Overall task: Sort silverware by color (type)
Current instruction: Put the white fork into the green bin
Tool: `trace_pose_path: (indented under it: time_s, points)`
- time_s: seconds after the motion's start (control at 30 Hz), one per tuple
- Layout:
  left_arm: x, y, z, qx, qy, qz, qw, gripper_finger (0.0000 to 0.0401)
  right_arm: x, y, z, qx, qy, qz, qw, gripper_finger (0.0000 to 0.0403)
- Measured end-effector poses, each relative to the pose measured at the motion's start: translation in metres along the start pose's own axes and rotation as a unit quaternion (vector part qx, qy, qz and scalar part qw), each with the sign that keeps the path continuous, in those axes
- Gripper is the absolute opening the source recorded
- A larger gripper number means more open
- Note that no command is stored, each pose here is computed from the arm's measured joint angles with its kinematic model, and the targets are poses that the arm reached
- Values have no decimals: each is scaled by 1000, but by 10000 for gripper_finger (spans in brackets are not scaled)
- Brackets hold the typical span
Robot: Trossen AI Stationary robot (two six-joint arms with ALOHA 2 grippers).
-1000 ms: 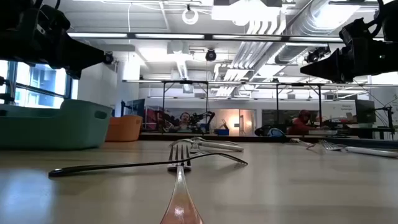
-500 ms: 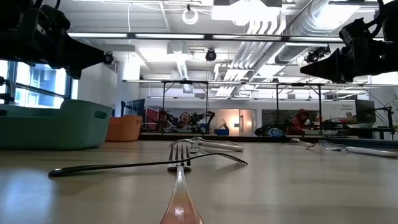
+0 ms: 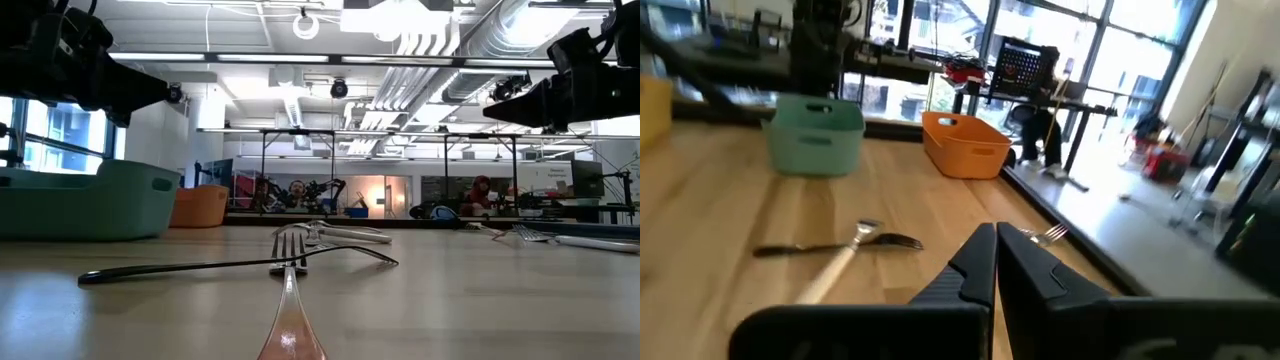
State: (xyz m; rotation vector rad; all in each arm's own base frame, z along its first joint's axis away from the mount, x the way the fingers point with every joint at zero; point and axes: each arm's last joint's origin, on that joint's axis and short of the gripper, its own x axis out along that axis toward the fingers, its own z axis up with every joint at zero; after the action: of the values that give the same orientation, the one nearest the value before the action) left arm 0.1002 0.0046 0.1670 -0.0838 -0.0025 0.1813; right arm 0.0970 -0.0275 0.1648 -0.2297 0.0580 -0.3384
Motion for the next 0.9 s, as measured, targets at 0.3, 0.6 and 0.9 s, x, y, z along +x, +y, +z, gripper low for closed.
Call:
trace_pose_path:
  time_s: [0.3, 0.6, 0.9]
  points:
    - [0, 0, 0, 0, 0, 0, 1000, 74, 0, 0, 0, -3, 0, 1, 1000, 0]
    - [0, 0, 0, 0, 0, 0, 1000, 74, 0, 0, 0, -38, 0, 2, 999, 0]
    - [0, 0, 0, 0, 0, 0, 1000, 74, 0, -2, 8, -30, -39, -13, 999, 0]
